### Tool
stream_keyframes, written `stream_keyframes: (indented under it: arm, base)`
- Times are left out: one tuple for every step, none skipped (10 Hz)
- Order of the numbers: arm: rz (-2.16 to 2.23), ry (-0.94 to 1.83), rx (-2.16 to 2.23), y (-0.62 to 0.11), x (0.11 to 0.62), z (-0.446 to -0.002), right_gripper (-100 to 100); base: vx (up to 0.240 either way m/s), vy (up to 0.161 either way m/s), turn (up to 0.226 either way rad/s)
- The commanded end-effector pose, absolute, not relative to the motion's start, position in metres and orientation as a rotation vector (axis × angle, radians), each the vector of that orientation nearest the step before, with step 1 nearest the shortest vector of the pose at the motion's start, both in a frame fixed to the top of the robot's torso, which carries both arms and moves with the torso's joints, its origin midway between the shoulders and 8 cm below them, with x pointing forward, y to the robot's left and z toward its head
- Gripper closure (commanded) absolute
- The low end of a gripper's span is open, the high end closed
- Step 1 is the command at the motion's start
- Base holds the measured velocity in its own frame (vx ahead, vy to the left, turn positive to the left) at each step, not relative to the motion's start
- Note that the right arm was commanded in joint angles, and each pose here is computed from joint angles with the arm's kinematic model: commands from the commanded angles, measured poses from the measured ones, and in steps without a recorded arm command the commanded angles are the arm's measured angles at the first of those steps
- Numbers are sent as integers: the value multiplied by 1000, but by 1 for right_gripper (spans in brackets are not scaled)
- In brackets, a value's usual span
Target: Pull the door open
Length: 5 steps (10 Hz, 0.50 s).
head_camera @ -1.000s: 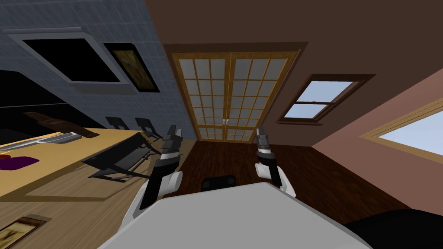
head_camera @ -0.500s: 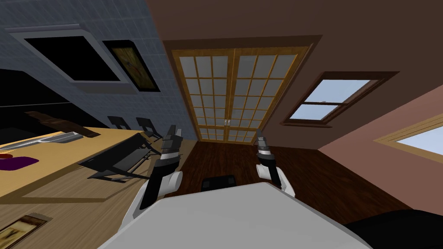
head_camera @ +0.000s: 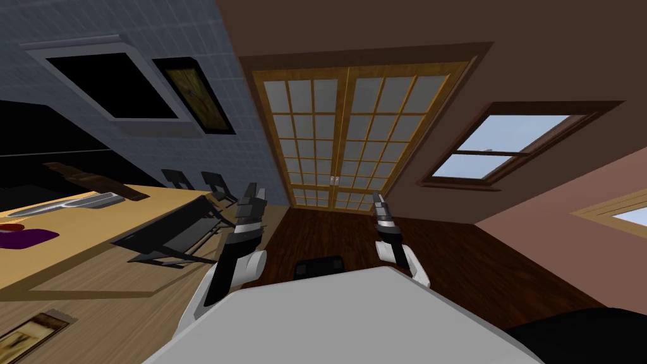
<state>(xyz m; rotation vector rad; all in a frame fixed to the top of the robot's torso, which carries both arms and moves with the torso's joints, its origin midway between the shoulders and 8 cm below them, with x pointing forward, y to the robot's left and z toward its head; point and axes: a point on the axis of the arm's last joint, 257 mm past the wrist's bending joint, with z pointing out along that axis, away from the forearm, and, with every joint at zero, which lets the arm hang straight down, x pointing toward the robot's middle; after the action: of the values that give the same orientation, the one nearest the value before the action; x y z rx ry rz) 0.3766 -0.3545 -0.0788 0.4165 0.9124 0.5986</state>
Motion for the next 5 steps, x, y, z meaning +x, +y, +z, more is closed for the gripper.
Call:
stream_keyframes:
  arm:
    - [548,936,406,-363,378,-91,-100]
    - [519,951,401,-368,379,-98,-100]
    - [489,966,396,-373,379,-105,-100]
    - [460,981,391,-377,380,-113,-100]
    - [430,996,387,-382,380,-120,-100]
  base:
    - [106,8,47]
    - [107,3,46]
    - [104,14,45]
    - [92,16,44]
    - [96,10,52]
